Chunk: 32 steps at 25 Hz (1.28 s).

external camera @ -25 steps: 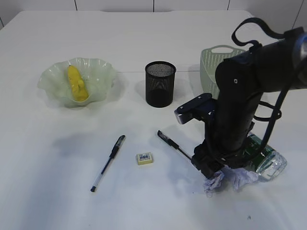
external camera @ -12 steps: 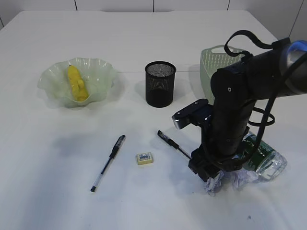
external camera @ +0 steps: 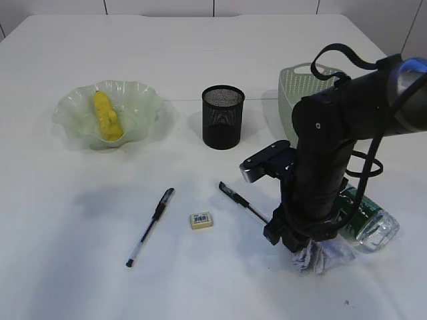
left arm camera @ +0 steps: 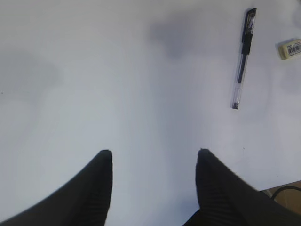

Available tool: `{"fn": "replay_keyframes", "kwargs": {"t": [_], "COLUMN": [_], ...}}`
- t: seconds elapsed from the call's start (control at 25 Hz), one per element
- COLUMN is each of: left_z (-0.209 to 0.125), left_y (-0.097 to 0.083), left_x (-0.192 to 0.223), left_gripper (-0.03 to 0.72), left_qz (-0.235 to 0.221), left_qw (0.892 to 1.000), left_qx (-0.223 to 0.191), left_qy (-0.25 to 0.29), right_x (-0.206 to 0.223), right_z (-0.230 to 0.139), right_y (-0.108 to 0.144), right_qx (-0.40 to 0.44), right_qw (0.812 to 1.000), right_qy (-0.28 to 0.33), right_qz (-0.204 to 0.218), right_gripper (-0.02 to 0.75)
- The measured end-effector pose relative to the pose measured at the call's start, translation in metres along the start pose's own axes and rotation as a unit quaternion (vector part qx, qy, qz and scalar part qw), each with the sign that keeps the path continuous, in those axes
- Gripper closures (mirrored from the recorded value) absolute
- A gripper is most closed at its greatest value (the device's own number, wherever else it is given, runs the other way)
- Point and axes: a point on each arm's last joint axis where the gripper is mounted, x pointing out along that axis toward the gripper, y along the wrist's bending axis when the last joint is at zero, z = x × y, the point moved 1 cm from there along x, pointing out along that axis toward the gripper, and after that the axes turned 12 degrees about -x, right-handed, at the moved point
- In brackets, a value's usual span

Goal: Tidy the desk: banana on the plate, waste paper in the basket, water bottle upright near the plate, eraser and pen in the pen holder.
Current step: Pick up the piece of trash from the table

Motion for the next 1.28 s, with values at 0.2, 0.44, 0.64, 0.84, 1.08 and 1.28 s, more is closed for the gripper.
{"fn": "replay_keyframes", "kwargs": {"t": [0.2, 0.44, 0.64, 0.84, 1.08, 1.28], "left_z": [0.0, 0.0, 0.0, 0.0, 0.0, 0.001], "left_y": [0.0, 0.0, 0.0, 0.0, 0.0, 0.0], "left_x": [0.0, 0.0, 0.0, 0.0, 0.0, 0.0], "left_gripper": [0.286, 0.286, 0.286, 0.286, 0.286, 0.286], "left_qz": [0.0, 0.0, 0.0, 0.0, 0.0, 0.0], "left_qw": [1.0, 1.0, 1.0, 1.0, 1.0, 1.0], "left_qx": [0.0, 0.0, 0.0, 0.0, 0.0, 0.0], "left_qy": [-0.001, -0.001, -0.001, -0.002, -0.002, -0.003], "right_x": [0.0, -0.002, -0.019, -0.041, -0.072, -0.106], "right_z": [-0.002, -0.005, -0.005, -0.006, -0.001, 0.019], "right_y": [0.001, 0.002, 0.001, 0.0, -0.007, -0.025], "right_qx": [0.0, 0.0, 0.001, 0.003, -0.006, 0.016], "right_qw": [1.0, 1.0, 1.0, 1.0, 0.996, 0.982], "right_qy": [0.01, 0.024, 0.003, -0.025, -0.08, -0.146], "right_qz": [0.004, 0.008, 0.0, -0.011, -0.049, -0.117], "right_gripper": [0.475, 0.486, 0.486, 0.487, 0.487, 0.487]}}
